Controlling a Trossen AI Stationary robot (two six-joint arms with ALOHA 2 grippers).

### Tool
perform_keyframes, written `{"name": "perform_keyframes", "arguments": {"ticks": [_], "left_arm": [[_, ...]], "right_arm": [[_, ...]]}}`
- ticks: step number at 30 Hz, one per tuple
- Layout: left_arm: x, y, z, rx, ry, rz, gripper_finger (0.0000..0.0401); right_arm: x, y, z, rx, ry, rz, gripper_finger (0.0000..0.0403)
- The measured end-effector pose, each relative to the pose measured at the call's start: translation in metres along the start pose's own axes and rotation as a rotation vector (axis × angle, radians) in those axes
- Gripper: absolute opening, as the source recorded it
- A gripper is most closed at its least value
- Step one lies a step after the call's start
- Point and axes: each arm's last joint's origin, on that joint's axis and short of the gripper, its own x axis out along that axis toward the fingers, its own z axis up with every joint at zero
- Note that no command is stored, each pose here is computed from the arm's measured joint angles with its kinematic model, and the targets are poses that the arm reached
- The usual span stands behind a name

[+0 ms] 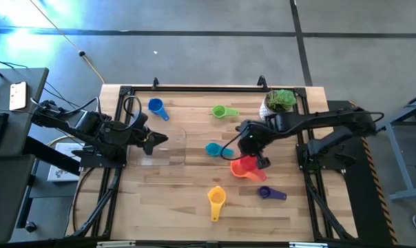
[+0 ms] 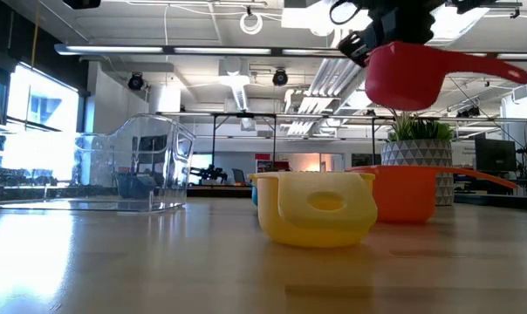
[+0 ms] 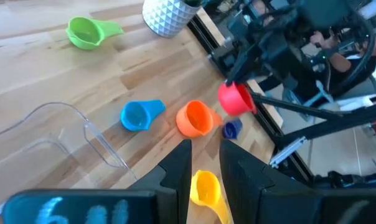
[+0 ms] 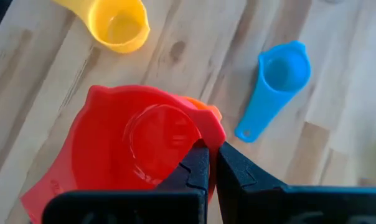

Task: Nest measuring cups in basket
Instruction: Stack the red measuring cup into the orange measuring cup

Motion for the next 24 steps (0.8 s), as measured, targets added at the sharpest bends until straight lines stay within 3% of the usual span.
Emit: {"name": "perform_keyframes", "arguments": {"ticks": [15,24], "left_arm": [[0.004,-0.001,-0.002,0.002,-0.001,0.017,0.0074],[0.004,-0.001,-0.002,0.016,-0.001,0.015,0.0074]], "right_arm": [[0.066,-0.016,0.003,-0.044,0.156,0.035,0.0000],[0.074,-0.019,0.003,-0.061,0.182,0.003,0.0004]]}}
